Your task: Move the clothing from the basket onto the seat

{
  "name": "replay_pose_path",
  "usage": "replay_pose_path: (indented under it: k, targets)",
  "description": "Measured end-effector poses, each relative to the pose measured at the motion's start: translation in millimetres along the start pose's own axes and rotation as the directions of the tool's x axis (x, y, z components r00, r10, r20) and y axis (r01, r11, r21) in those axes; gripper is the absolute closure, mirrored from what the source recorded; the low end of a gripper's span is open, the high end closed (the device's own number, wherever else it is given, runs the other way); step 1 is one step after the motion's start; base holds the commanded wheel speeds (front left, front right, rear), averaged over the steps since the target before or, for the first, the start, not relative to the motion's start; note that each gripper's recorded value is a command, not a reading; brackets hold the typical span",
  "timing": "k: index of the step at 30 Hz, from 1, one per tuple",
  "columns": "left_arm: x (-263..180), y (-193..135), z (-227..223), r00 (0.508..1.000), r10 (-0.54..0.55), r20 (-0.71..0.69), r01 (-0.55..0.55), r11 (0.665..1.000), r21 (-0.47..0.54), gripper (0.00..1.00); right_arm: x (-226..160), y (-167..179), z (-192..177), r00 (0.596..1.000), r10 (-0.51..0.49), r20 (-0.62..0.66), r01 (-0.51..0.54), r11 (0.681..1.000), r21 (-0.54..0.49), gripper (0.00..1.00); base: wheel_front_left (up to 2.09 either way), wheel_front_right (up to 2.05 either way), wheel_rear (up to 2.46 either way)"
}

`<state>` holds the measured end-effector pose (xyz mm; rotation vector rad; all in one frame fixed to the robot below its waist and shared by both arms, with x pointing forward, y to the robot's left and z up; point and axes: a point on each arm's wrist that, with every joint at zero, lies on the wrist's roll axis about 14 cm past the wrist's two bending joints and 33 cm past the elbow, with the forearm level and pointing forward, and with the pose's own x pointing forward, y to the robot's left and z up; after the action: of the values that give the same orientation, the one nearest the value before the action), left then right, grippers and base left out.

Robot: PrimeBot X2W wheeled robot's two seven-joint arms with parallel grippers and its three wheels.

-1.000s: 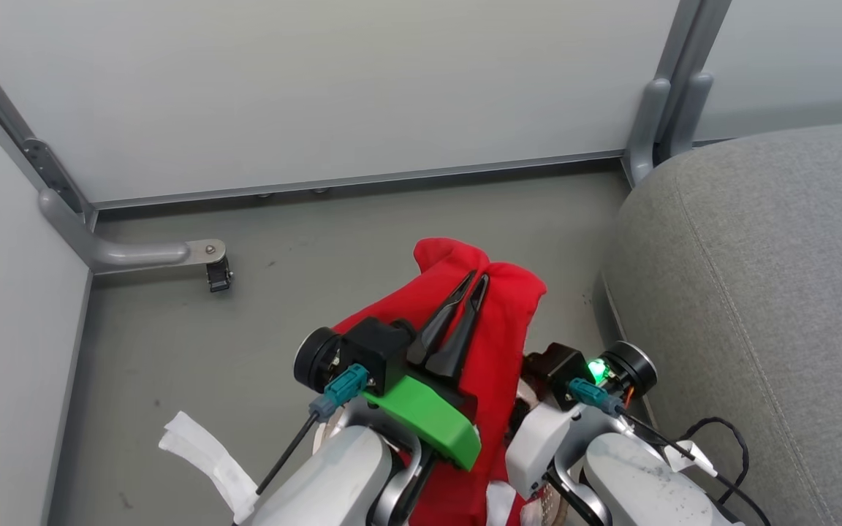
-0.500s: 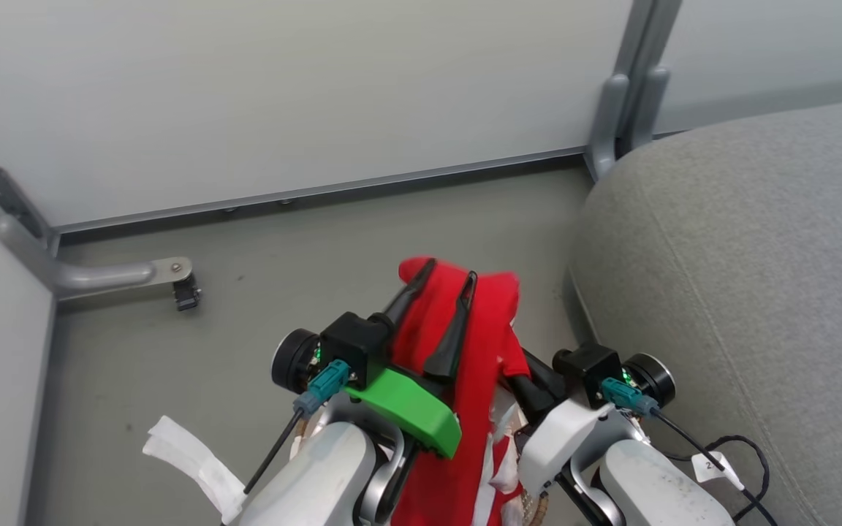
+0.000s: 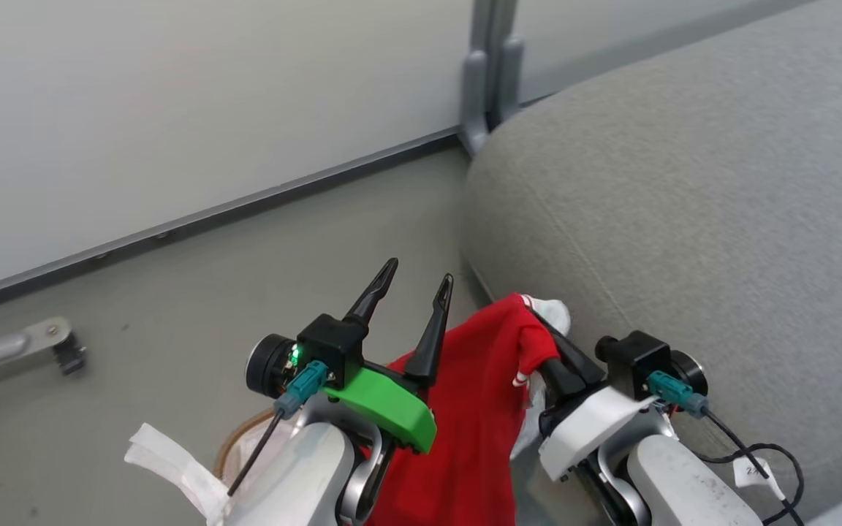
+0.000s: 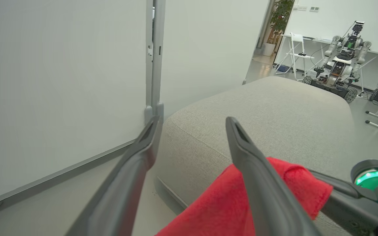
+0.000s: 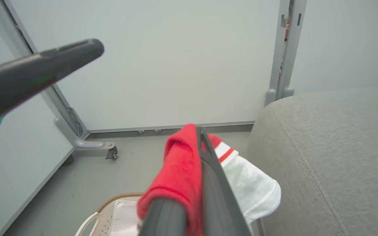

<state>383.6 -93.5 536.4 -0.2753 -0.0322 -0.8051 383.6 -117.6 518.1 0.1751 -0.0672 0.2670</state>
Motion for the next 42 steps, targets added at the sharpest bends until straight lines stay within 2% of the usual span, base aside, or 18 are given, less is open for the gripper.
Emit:
replay_pose_path:
  k: [8,16,21,25,27,32,34,38,39,42]
  targets:
    - [23.2,-36.5,-18.9,0.990,-0.136,-0.037,0.135,0.991,-0.014,0.00,-34.0,-52.4,24.4,0.980,-0.184,0.069,0.185,0.983,-0.004,1.00,0.00,0.00,0.00]
    - [34.2,-74.3,-40.3,0.960,-0.267,-0.079,0.263,0.963,-0.055,0.00,-73.5,-103.3,42.7,0.927,-0.357,0.115,0.362,0.932,-0.027,1.00,0.00,0.00,0.00]
    - [36.4,-77.6,-53.4,0.952,-0.289,-0.101,0.282,0.956,-0.082,0.00,-73.9,-128.4,62.6,0.908,-0.389,0.153,0.404,0.911,-0.084,1.00,0.00,0.00,0.00]
    - [40.4,-70.6,-61.8,0.953,-0.281,-0.113,0.273,0.959,-0.081,0.00,-58.3,-151.1,105.3,0.904,-0.360,0.228,0.406,0.891,-0.203,1.00,0.00,0.00,0.00]
    - [42.8,-66.1,-65.9,0.954,-0.275,-0.116,0.267,0.960,-0.081,0.00,-48.3,-162.8,132.0,0.902,-0.337,0.269,0.408,0.869,-0.281,1.00,0.00,0.00,0.00]
    - [50.4,-51.1,-73.5,0.958,-0.263,-0.117,0.255,0.964,-0.080,0.00,-21.2,-189.9,187.3,0.903,-0.282,0.325,0.411,0.788,-0.459,1.00,0.00,0.00,0.00]
    - [52.1,-43.4,-78.1,0.960,-0.252,-0.121,0.243,0.967,-0.081,0.00,-8.3,-196.6,200.5,0.902,-0.269,0.338,0.413,0.768,-0.490,1.00,0.00,0.00,0.00]
    - [56.5,-28.1,-85.7,0.964,-0.235,-0.124,0.225,0.971,-0.086,0.00,16.8,-213.7,231.8,0.896,-0.250,0.367,0.430,0.698,-0.573,1.00,0.00,0.00,0.00]
    - [58.0,-23.1,-88.0,0.966,-0.229,-0.124,0.219,0.972,-0.086,0.00,25.0,-218.9,239.7,0.896,-0.244,0.370,0.432,0.669,-0.605,1.00,0.00,0.00,0.00]
    - [60.1,-10.9,-93.4,0.969,-0.214,-0.125,0.203,0.975,-0.093,0.00,42.6,-231.8,251.8,0.890,-0.249,0.382,0.448,0.629,-0.635,1.00,0.00,0.00,0.00]
